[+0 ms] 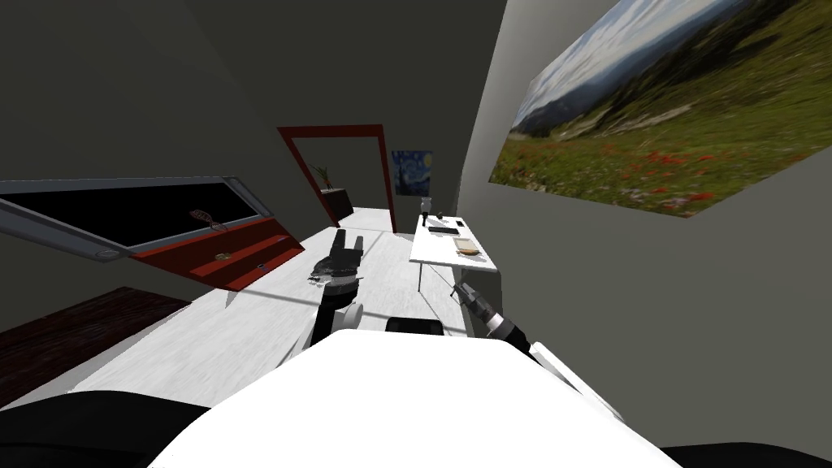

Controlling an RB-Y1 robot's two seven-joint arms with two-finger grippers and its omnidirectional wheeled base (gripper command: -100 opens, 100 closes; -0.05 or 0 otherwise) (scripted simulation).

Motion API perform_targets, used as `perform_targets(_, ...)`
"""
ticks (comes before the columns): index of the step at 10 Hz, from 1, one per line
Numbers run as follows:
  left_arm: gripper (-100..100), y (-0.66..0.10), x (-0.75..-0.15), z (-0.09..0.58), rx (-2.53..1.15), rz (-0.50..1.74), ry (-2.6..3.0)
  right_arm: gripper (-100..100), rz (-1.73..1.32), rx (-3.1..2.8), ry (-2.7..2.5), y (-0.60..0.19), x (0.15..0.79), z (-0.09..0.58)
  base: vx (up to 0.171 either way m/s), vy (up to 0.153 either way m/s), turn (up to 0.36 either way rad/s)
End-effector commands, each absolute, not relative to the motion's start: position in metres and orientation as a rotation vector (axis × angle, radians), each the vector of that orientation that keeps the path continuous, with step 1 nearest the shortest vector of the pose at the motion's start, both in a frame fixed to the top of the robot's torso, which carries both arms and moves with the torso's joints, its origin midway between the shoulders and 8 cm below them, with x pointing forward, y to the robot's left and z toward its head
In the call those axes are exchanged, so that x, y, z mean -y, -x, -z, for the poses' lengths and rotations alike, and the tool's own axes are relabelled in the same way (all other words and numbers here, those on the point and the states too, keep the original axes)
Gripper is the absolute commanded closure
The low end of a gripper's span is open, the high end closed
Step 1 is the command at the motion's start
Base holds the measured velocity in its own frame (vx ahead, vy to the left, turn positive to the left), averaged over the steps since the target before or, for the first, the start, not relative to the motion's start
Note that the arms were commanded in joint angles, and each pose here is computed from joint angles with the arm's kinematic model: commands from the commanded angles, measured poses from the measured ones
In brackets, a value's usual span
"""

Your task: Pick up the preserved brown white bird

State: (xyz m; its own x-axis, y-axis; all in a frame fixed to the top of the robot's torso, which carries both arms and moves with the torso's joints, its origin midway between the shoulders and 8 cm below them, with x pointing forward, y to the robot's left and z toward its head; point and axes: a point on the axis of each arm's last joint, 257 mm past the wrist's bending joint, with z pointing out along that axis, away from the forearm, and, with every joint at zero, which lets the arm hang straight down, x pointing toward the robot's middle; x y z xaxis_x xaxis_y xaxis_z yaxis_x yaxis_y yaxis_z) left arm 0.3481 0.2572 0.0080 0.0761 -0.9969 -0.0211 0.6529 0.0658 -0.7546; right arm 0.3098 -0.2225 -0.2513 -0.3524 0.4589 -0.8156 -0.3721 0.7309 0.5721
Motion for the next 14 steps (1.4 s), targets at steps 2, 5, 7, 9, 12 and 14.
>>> perform_targets(2, 0, -0.348, -0.257, -0.008, -0.651, 1.386, 0.671, -100, -0.794, -1.842, 0.02, -0.292, 0.24, 0.29, -0.015, 0.078, 0.032)
perform_targets(5, 0, -0.348, -0.257, -0.008, -0.651, 1.386, 0.671, -100, -0.694, -1.995, 0.151, -0.26, 0.269, 0.338, -0.006, 0.091, 0.05)
perform_targets(7, 0, -0.348, -0.257, -0.008, -0.651, 1.386, 0.671, -100, -0.62, -2.091, 0.229, -0.24, 0.297, 0.365, -0.01, 0.075, 0.052)
perform_targets(9, 0, -0.348, -0.257, -0.008, -0.651, 1.386, 0.671, -100, -0.556, -2.167, 0.3, -0.222, 0.323, 0.385, -0.001, 0.067, 0.074)
perform_targets(12, 0, -0.348, -0.257, -0.008, -0.651, 1.386, 0.671, -100, -0.47, -2.254, 0.412, -0.203, 0.361, 0.399, 0.002, 0.069, 0.056)
perform_targets(14, 0, -0.348, -0.257, -0.008, -0.651, 1.386, 0.671, -100, -0.397, -2.322, 0.489, -0.186, 0.393, 0.411, 0.017, 0.058, 0.088)
